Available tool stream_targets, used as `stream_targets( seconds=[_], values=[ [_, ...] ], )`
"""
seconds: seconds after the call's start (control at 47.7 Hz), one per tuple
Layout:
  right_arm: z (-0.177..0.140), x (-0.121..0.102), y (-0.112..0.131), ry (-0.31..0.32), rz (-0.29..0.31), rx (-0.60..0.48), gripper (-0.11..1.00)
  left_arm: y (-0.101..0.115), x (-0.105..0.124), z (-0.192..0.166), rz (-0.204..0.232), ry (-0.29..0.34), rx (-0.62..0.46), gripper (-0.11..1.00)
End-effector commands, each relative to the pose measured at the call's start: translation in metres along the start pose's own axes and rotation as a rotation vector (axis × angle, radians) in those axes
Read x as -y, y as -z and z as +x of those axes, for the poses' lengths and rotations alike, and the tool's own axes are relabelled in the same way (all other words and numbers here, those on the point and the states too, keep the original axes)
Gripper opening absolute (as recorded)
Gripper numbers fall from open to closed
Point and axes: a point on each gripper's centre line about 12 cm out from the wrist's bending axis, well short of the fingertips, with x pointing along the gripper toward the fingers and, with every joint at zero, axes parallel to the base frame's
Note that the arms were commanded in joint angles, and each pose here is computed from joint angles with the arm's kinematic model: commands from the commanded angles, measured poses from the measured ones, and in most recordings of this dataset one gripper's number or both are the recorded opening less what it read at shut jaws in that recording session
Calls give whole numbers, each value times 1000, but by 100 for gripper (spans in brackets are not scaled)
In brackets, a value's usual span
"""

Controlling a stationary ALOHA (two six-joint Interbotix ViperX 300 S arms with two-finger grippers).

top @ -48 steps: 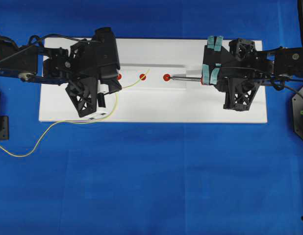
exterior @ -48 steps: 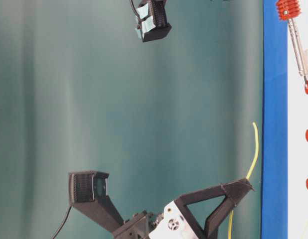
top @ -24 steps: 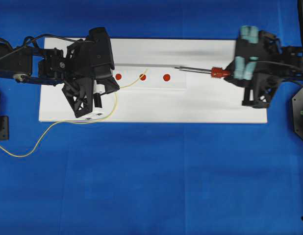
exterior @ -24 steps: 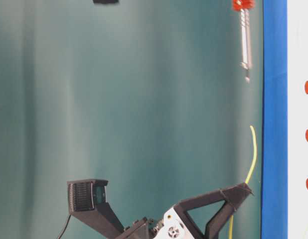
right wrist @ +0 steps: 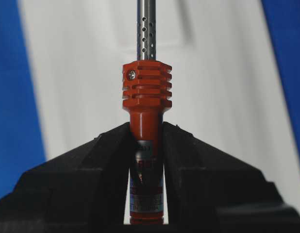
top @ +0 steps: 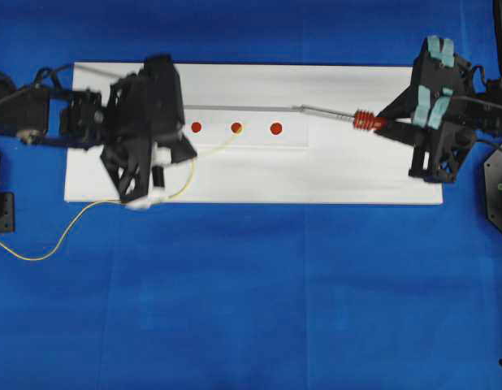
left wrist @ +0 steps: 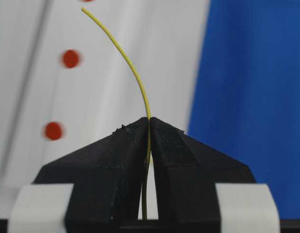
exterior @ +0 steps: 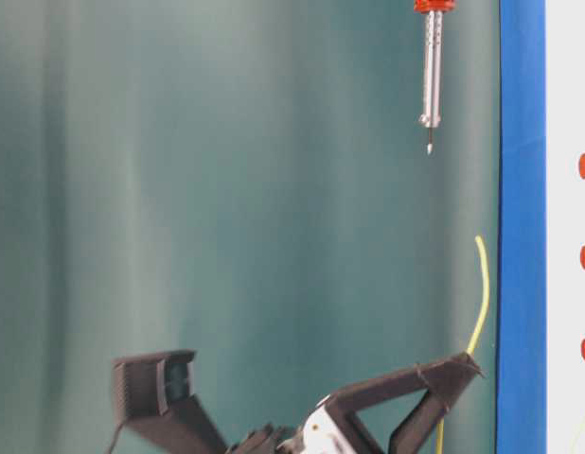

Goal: Touch the tip of the soldering iron to the tip of the solder at the mark.
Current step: 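Separate the tools and lower both arms back toward the table, then set down the iron and solder wire and open both grippers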

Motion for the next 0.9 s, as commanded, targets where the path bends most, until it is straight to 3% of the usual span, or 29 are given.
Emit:
stream_targets(
  seconds=[0.0, 0.189, 0.356, 0.545, 0.754, 0.88],
  values=[
    [-4, -22, -6, -71, -42, 43, 6, -5, 28, -11, 49, 69, 57, 2],
    [-8, -73, 3, -231, -153, 62, 6, 12, 86, -20, 152, 218, 94, 2],
    [5, -103, 18, -314, -212, 35, 6, 37, 123, -16, 221, 318, 105, 2],
    [37, -132, 43, -367, -237, -36, 6, 65, 136, 12, 249, 342, 71, 2],
    [70, -154, 61, -385, -199, -101, 6, 95, 144, 45, 283, 331, -34, 2],
    [82, -159, 63, -383, -193, -115, 6, 97, 143, 47, 296, 325, -45, 2]
  ],
)
